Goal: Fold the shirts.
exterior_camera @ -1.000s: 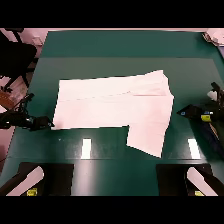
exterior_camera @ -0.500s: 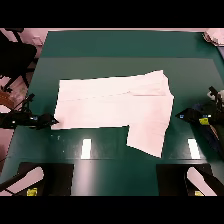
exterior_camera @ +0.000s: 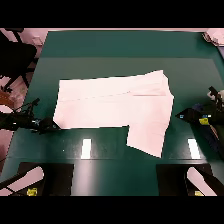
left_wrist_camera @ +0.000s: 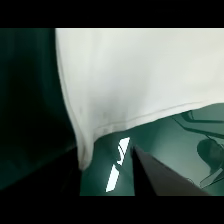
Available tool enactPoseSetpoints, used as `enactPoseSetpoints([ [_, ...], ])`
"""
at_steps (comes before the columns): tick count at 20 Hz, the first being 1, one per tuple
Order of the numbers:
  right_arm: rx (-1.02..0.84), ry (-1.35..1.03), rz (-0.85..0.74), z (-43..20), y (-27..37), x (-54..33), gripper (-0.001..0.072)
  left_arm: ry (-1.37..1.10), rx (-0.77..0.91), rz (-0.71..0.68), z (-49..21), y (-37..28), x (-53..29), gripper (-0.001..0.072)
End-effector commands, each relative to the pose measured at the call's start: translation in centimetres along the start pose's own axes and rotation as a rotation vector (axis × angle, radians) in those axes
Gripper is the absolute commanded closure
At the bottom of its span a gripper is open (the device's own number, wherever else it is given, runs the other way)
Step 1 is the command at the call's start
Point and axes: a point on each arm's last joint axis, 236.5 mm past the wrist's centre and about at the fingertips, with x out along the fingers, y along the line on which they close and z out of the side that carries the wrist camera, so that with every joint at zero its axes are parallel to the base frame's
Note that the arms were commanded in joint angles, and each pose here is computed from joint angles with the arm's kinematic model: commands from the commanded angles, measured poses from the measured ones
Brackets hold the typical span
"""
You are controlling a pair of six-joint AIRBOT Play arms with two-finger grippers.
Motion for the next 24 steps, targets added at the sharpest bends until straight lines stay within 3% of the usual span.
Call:
enactPoseSetpoints([
  [1,0.001,-0.007,-0.003,0.1,-0.1,0.0,0.0084,0.041,0.024,0.089,-0.9,2.1,-0.2,0.0315],
  [2,0.001,-0.008,-0.004,0.2,-0.1,0.0,0.0084,0.032,0.025,0.094,-0.7,2.2,-0.2,0.0469],
  [3,0.001,-0.007,-0.003,0.1,-0.1,0.0,0.0084,0.021,0.025,0.099,-0.4,2.4,-0.2,0.0533],
  [7,-0.002,-0.005,-0.001,0.1,0.0,0.0,0.0084,-0.009,0.019,0.113,0.2,2.7,-0.2,0.0529],
  [8,-0.005,-0.003,-0.001,0.1,0.1,0.1,0.0084,-0.009,0.019,0.113,0.2,2.7,-0.2,0.0502],
  [9,-0.011,0.002,0.001,0.0,0.3,0.2,0.0084,-0.007,0.019,0.112,0.2,2.7,-0.2,0.0304],
  [10,-0.018,0.006,0.002,-0.1,0.4,0.3,0.0084,-0.005,0.019,0.111,0.2,2.6,-0.2,0.0225],
  [24,-0.043,0.021,0.008,-0.3,1.1,0.6,0.0085,-0.137,0.018,0.157,4.0,2.9,-2.3,0.0224],
])
